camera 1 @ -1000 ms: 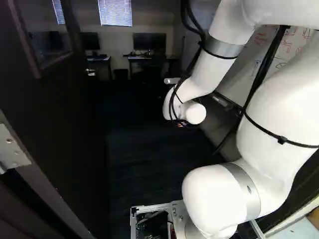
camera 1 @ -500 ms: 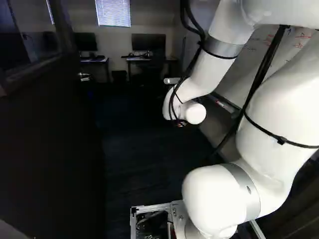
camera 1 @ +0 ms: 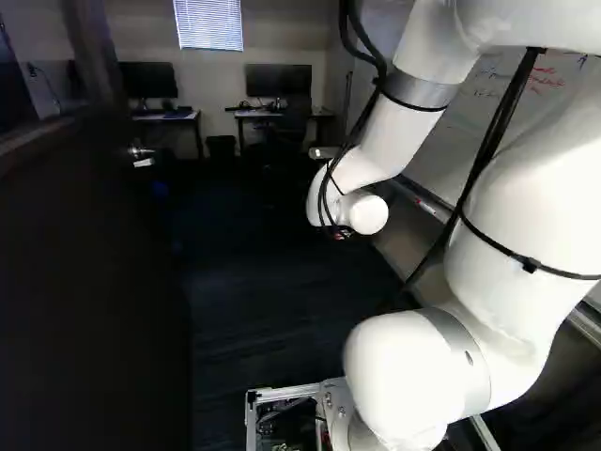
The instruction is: Open the door and move inside
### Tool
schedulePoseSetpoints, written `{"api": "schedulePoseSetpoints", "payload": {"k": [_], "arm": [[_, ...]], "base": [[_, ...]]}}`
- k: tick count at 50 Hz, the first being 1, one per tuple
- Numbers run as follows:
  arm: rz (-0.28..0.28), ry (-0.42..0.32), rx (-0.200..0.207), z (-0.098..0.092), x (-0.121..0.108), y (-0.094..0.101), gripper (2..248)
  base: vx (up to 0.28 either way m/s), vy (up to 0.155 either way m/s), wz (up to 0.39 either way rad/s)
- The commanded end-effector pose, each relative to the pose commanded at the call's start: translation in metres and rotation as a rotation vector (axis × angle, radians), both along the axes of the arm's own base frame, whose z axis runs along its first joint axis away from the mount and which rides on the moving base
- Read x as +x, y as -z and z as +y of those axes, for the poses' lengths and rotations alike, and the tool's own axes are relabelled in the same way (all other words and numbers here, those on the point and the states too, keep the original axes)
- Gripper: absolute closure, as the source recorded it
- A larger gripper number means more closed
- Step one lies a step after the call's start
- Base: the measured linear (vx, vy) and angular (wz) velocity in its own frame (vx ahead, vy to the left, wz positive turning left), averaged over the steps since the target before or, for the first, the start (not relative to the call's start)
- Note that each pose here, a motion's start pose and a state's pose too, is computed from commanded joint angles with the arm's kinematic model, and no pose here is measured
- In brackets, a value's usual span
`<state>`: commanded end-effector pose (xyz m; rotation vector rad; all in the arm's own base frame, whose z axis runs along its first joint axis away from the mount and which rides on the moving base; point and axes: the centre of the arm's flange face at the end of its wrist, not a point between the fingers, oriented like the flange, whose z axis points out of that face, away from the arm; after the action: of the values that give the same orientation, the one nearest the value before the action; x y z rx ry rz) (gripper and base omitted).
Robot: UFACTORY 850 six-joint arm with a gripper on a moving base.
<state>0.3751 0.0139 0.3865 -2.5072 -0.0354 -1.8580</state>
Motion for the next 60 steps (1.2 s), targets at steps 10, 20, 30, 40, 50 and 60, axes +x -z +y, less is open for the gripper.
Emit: {"api": "schedulePoseSetpoints", "payload": {"k": [10,20,30,40,50,60], "arm": [[0.000,0.000,0.000,0.0000,0.0000,0.0000,3],[0.000,0.000,0.000,0.0000,0.0000,0.0000,3],[0.000,0.000,0.000,0.0000,0.0000,0.0000,3],[0.000,0.000,0.000,0.0000,0.0000,0.0000,3],[0.000,0.000,0.000,0.0000,0.0000,0.0000,3],[0.000,0.000,0.000,0.0000,0.0000,0.0000,3]], "base": [[0.223,0.003,-0.021],[0.228,0.001,-0.019],[0.219,-0.009,0.002],[0.237,0.006,-0.032],[0.238,-0.001,-0.029],[0.244,0.003,-0.032]]}}
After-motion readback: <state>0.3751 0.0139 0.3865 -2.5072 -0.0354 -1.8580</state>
